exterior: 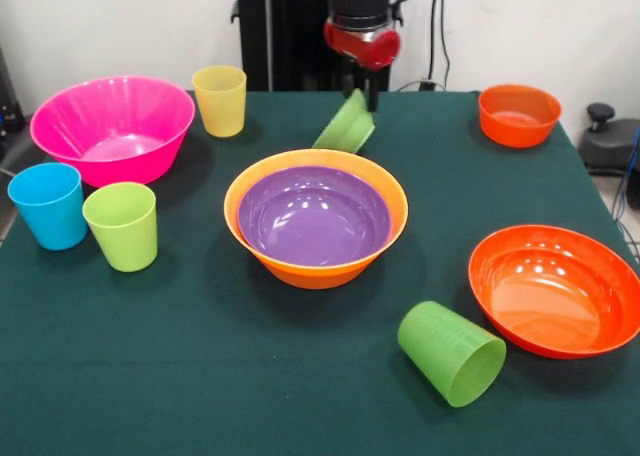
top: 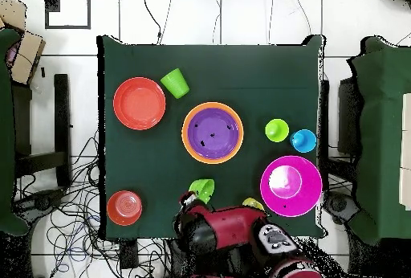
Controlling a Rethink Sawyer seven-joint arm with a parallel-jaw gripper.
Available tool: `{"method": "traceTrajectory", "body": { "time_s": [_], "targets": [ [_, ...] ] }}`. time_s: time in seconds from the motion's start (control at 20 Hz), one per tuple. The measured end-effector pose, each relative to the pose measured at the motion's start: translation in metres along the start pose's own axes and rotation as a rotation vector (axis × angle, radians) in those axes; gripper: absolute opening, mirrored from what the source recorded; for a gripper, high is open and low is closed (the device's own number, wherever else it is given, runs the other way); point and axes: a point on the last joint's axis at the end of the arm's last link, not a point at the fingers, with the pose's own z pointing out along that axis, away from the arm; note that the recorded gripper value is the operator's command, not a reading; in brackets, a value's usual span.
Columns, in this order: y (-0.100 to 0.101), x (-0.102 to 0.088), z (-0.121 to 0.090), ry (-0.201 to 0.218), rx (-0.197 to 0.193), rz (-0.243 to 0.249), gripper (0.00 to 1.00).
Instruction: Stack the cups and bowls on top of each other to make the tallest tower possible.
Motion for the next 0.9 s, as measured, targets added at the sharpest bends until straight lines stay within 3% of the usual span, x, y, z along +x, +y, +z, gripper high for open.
{"method": "traceTrajectory", "body": {
  "time_s": [0.15, 0.3, 0.35, 0.9],
  "targets": [
    [0.003, -0.018, -0.007, 0.028, -0.001, 0.037, 1.0],
    [0.009, -0.021, -0.01, 0.037, -0.019, 0.032, 1.0],
    [0.016, -0.019, -0.012, 0.039, -0.035, 0.013, 1.0],
    [0.034, 0.016, -0.01, 0.051, -0.052, -0.131, 1.0]
  ]
}}
